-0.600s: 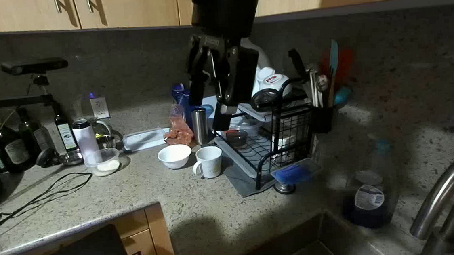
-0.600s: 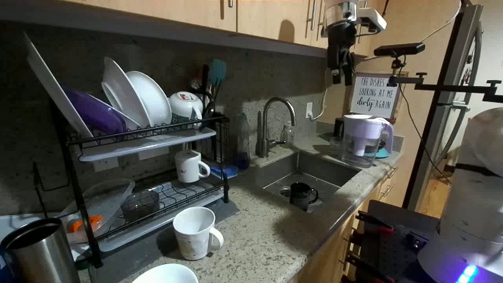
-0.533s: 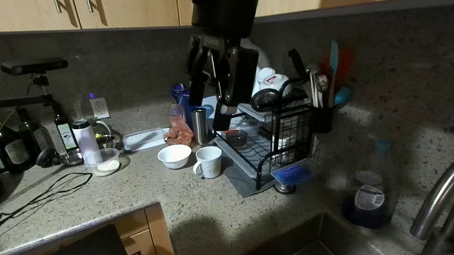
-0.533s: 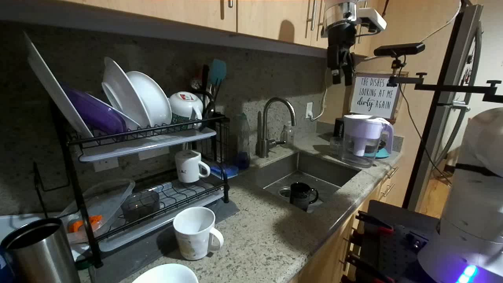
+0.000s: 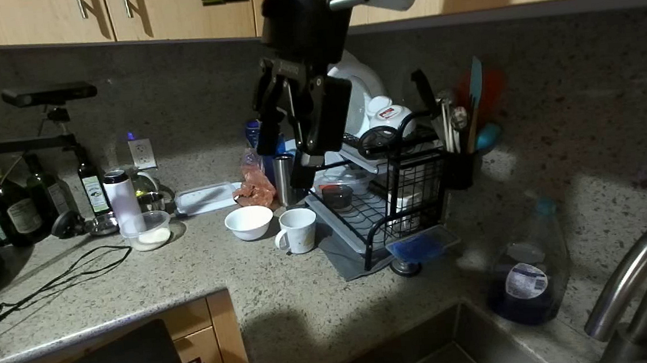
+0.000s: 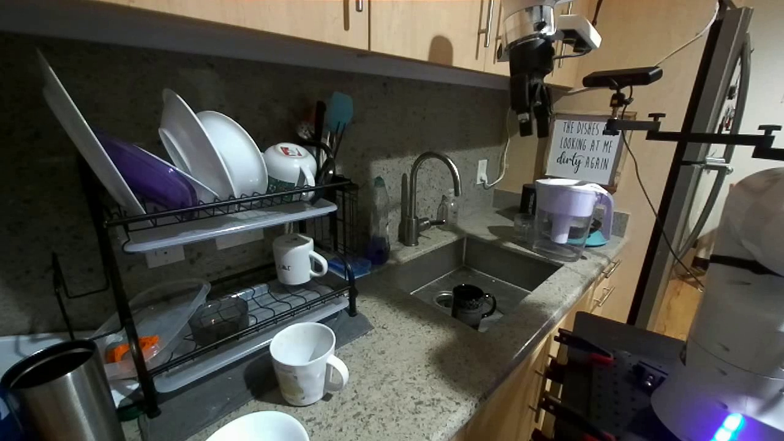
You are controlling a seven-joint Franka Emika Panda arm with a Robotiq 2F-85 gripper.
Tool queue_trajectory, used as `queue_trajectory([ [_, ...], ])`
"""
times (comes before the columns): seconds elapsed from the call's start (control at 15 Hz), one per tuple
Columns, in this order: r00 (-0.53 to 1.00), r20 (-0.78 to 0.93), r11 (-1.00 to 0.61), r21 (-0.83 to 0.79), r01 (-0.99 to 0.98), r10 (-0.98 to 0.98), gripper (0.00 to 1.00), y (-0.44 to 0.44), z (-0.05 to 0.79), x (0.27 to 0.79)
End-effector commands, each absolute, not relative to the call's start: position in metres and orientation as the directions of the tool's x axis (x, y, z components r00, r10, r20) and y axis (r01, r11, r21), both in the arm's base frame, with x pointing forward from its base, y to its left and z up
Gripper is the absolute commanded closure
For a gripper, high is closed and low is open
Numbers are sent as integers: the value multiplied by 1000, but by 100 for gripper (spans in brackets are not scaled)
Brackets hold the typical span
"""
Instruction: Put the white bowl on the bottom shelf of the dish rack
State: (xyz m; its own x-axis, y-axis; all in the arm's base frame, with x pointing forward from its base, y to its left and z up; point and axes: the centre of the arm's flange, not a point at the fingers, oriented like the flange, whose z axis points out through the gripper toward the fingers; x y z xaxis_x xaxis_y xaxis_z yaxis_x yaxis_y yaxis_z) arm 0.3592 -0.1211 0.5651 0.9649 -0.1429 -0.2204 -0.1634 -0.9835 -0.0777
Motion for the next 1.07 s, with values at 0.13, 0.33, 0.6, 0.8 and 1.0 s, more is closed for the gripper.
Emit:
queue_trajectory([
  [0.13, 969, -246, -996, -71, -44, -25, 0, -83, 554, 325],
  [0.33, 963, -266, -997, -68, 27, 44, 0, -62, 550, 311],
  [0.6, 939, -278, -979, -55, 197, 204, 0, -26, 542, 289],
  [0.8, 900, -283, -941, -42, 335, 333, 0, 3, 537, 271],
  [1.0, 854, -287, -896, -40, 442, 434, 0, 25, 530, 259],
])
